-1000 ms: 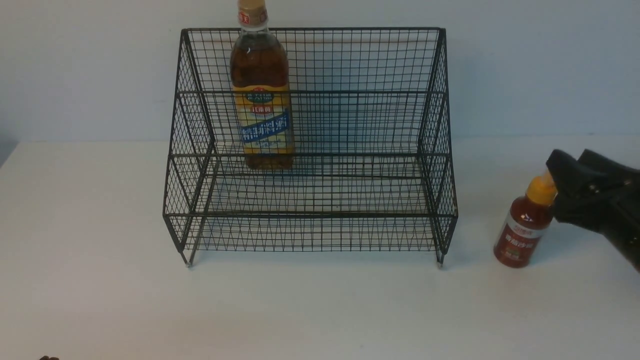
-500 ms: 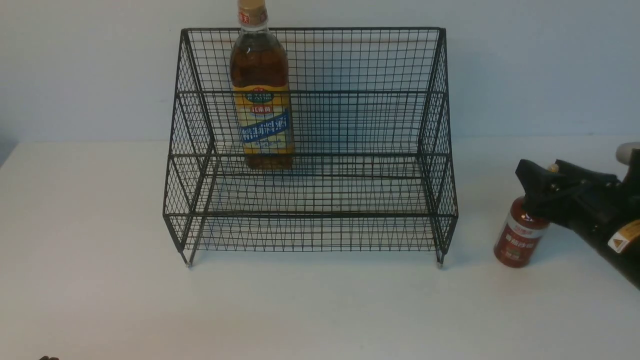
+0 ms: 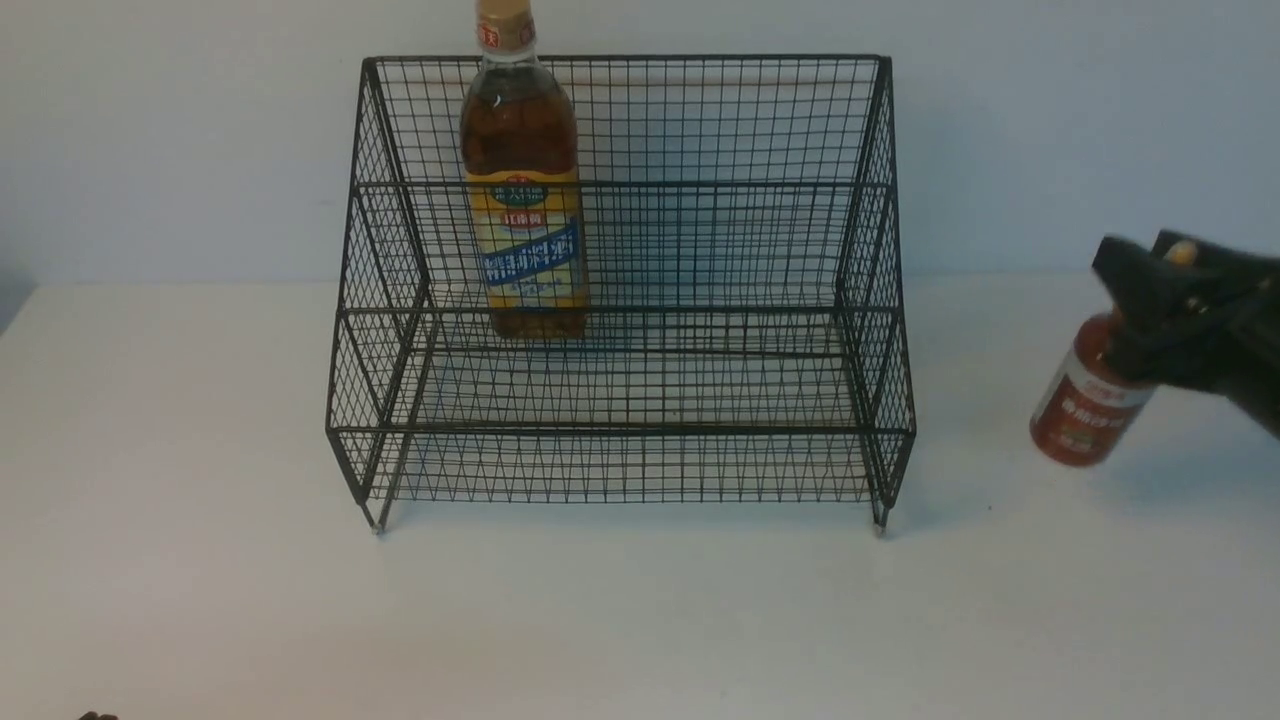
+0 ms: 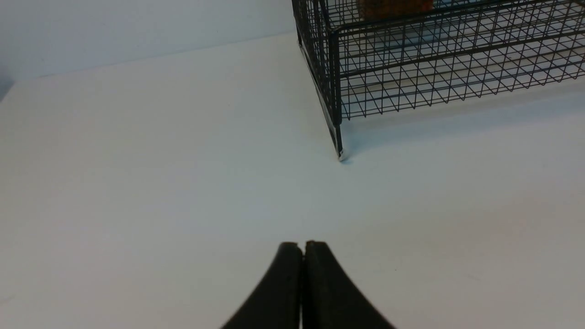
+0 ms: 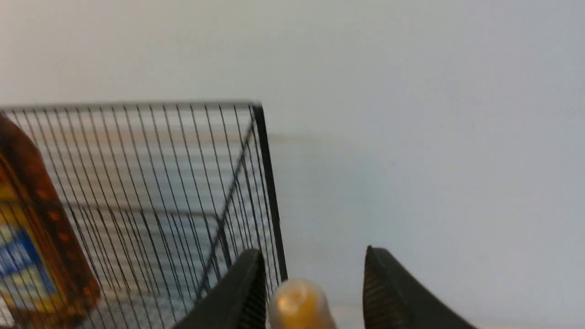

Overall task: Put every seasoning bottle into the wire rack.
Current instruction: Use the right arm to put the condiment bottle back on the shelf

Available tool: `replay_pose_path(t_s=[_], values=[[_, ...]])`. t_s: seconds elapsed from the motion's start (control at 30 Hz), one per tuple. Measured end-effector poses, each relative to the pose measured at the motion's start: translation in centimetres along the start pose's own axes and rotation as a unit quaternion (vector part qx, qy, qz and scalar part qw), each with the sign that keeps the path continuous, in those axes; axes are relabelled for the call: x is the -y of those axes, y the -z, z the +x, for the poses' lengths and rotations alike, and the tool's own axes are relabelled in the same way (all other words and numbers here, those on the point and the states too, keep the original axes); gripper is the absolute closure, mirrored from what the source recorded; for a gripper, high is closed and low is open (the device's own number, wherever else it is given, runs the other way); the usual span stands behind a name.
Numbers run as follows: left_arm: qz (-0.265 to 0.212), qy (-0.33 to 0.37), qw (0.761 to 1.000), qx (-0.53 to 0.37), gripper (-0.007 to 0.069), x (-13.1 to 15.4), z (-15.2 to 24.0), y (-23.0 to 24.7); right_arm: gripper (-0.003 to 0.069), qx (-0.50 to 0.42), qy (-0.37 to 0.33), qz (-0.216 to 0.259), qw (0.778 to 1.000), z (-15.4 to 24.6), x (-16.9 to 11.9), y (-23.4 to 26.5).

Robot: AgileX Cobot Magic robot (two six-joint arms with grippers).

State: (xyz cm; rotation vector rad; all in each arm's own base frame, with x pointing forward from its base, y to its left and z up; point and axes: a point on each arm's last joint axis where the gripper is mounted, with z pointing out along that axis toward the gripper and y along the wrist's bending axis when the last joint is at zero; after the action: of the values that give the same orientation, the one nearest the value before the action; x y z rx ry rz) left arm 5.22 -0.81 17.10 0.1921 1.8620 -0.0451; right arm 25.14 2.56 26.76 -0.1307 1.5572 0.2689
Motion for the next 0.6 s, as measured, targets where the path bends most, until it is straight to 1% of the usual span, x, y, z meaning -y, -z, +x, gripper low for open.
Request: replay_pose_path(t_s=[0.07,0.1,0.17,0.2,0.3,0.4,0.6], values=[[0.000,0.000,1.000,0.000,0.0637,0.0,0.0,0.0,0.0396,0.024,-0.003,-0.011,1.000,-1.5,-0.5,1.0],[0.000,0.000,1.000,0.000,0.0637,0.0,0.0,0.0,0.0396,0.040,-0.003,-0.024,0.999,-2.6,-1.0,1.6],[0.000,0.000,1.000,0.000,0.0637,0.0,0.0,0.0,0.0396,0.043,-0.004,-0.042,0.998,-3.2,-1.5,1.8],[0.000,0.000,1.000,0.000,0.0637,0.0,0.0,0.0,0.0396,0.041,-0.001,-0.080,0.996,-4.2,-2.5,1.8],[0.000,0.000,1.000,0.000,0.0637,0.0,0.0,0.0,0.0397,0.020,0.014,-0.157,0.987,-5.6,-4.9,1.1],[0.000,0.000,1.000,0.000,0.0637,0.0,0.0,0.0,0.0397,0.003,0.007,-0.205,0.979,-6.8,-7.0,-0.1],[0.000,0.000,1.000,0.000,0.0637,0.0,0.0,0.0,0.0397,-0.016,0.007,-0.244,0.970,-7.0,-9.5,-2.4]])
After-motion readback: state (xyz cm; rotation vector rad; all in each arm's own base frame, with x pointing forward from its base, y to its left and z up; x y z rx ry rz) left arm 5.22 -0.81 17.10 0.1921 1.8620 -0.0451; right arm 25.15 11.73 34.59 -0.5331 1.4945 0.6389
